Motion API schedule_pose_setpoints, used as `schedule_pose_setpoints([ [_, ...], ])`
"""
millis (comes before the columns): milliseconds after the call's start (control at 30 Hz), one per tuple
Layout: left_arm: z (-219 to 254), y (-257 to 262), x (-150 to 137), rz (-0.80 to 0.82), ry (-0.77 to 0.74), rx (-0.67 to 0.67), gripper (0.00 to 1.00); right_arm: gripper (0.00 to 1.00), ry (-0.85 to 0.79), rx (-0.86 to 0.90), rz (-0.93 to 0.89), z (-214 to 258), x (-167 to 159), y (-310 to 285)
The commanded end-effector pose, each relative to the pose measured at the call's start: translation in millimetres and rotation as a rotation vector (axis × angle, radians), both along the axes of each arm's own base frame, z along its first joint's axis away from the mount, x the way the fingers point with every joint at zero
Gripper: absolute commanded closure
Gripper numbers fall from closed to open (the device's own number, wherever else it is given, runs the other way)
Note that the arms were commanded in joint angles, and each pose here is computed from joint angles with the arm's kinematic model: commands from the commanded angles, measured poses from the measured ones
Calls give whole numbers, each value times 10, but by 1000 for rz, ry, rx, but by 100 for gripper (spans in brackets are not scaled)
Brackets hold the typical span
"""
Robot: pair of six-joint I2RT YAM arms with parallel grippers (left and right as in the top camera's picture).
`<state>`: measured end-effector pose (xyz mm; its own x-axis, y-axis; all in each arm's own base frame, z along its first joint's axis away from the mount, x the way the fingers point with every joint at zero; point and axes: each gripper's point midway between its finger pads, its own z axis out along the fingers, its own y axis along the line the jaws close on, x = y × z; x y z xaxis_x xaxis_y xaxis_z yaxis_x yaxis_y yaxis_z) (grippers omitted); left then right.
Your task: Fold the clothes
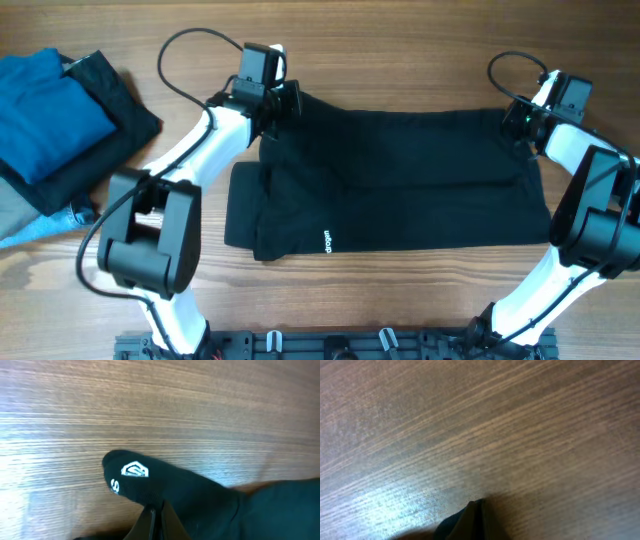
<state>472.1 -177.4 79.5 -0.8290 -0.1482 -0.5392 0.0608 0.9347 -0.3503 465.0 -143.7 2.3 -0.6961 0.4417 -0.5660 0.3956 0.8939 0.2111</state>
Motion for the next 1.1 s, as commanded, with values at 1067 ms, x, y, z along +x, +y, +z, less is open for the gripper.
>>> schedule_pose_setpoints([
  [1067, 234, 342, -1881, -78, 643, 59, 96, 96, 491, -248, -301, 1059, -1803, -268],
])
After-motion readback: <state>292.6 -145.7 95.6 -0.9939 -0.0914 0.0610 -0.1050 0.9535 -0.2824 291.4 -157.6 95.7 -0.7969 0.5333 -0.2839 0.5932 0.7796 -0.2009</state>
